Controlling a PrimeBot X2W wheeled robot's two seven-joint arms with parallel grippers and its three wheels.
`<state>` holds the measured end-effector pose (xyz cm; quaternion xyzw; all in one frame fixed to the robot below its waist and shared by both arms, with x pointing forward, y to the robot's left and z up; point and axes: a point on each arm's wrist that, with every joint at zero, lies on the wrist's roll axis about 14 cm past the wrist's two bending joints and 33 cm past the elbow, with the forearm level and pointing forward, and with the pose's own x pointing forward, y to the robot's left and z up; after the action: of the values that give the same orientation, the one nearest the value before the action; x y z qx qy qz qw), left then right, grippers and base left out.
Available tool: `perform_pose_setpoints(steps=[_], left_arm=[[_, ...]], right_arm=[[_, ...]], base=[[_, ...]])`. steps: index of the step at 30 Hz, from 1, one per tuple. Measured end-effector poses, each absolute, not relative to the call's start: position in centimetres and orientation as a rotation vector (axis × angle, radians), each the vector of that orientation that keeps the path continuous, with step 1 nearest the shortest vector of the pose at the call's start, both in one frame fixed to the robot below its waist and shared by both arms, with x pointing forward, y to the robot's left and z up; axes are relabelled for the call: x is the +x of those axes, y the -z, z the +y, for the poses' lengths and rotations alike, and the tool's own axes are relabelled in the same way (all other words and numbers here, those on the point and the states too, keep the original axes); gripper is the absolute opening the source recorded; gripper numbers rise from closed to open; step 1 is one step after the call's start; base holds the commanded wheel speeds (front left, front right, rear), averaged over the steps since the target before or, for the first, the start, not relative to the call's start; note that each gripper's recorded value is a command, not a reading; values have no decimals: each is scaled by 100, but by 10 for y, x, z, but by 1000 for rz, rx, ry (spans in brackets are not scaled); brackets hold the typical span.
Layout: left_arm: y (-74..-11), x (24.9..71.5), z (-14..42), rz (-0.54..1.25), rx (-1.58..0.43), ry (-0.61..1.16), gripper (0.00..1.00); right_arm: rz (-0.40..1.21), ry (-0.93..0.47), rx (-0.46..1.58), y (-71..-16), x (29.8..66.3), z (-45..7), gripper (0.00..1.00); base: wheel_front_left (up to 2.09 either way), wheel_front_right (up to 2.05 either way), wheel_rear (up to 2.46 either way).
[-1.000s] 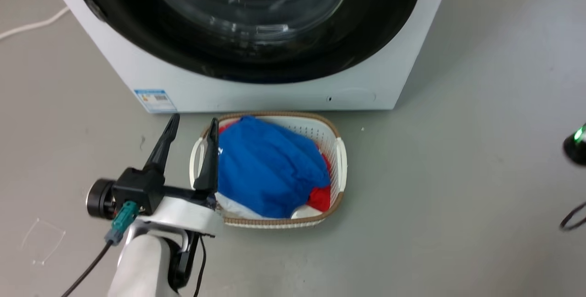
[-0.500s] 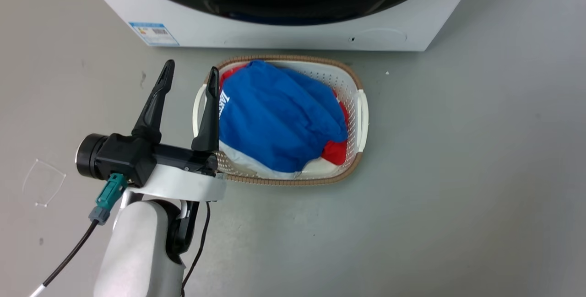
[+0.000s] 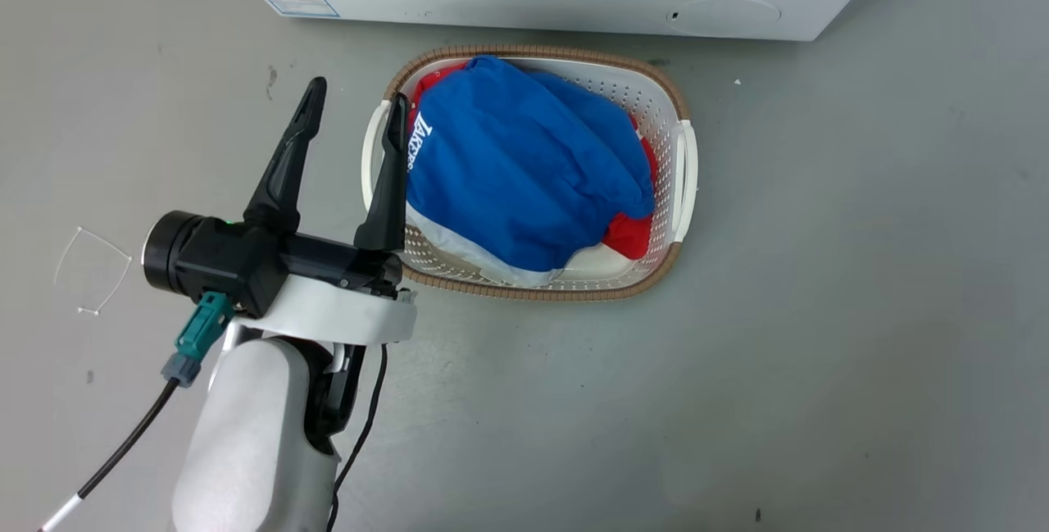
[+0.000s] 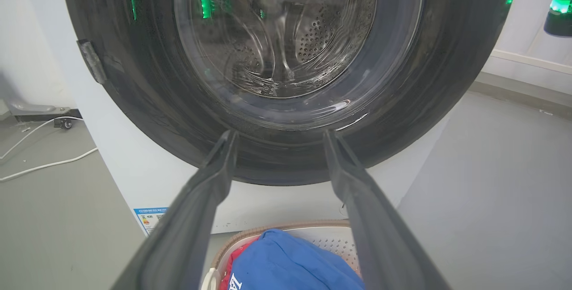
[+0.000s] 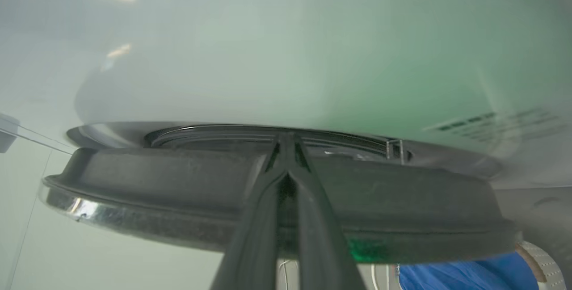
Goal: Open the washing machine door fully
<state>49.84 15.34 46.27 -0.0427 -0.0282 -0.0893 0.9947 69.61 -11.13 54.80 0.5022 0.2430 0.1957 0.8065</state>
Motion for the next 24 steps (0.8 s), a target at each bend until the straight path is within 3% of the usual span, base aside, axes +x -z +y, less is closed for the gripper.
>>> perform_pose_setpoints(steps=[9,24], left_arm=[[-464,498,150,-56,-91,185,100],[-492,460,136,-68,-100,216,100]], right_arm=[[651,-458,1004,-531,682,-88,0],[889,-530,928,-518,588,-55,0]], base=[[0,0,0],[0,0,0]])
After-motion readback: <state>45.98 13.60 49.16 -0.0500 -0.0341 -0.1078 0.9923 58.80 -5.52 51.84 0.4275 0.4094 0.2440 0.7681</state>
